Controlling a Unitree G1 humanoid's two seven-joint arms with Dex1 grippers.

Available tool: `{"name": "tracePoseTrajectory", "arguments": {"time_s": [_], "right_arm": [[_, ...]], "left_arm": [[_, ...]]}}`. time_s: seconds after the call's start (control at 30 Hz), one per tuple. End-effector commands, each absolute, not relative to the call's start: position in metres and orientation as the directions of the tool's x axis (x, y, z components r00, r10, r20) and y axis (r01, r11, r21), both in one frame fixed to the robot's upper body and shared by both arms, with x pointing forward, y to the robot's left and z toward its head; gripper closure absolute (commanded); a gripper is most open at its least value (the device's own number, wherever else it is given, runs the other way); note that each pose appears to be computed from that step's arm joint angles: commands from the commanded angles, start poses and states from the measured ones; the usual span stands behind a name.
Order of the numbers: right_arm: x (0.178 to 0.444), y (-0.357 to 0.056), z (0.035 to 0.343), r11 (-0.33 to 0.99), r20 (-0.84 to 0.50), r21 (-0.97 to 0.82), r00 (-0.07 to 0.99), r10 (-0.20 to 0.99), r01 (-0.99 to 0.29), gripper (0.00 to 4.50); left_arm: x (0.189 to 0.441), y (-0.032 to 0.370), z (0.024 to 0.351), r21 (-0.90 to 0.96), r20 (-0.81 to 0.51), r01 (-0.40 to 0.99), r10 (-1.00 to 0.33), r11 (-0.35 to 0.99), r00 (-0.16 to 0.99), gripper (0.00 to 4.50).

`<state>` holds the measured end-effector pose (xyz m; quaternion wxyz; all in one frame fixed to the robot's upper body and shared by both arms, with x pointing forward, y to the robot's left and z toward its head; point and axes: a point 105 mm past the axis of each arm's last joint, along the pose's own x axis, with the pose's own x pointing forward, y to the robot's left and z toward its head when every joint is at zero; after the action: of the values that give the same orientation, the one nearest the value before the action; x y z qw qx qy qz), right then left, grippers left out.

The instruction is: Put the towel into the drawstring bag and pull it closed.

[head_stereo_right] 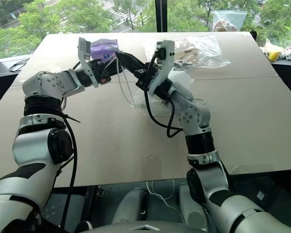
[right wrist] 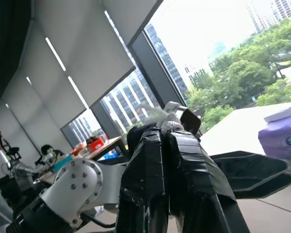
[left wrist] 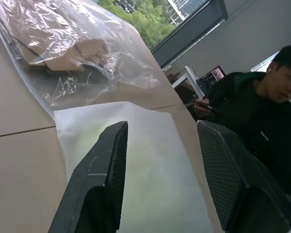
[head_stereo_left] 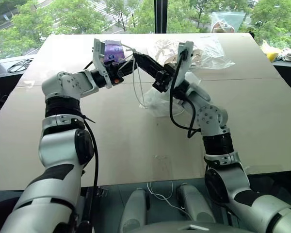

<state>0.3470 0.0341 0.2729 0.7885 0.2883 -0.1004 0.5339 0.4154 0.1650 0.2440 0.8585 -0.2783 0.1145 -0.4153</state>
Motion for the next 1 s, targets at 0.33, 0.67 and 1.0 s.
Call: {"name": "tracePoseTrajectory", "arguments": {"time_s": [0.33,0.67,1.0], "right_arm": [[0.329,0.052,0.245,0.237,0.352,0.327,0.351,0.868,-0.915,4.42],[0.345,0.048,0.230,0.352,0.268,0.312,0.438,0.858,-0.882,4.42],[0.367,0.043,0.233,0.447,0.267,0.332,0.537,0.800,-0.831,4.42]], "left_arm": [[0.410,0.175,0.274,-0.531,0.125,0.694,-0.765,0.486,0.632,2.21],[0.406,0.171,0.275,-0.527,0.134,0.713,-0.784,0.462,0.606,2.21],[0.400,0.170,0.275,-0.527,0.128,0.727,-0.804,0.441,0.581,2.21]]}}
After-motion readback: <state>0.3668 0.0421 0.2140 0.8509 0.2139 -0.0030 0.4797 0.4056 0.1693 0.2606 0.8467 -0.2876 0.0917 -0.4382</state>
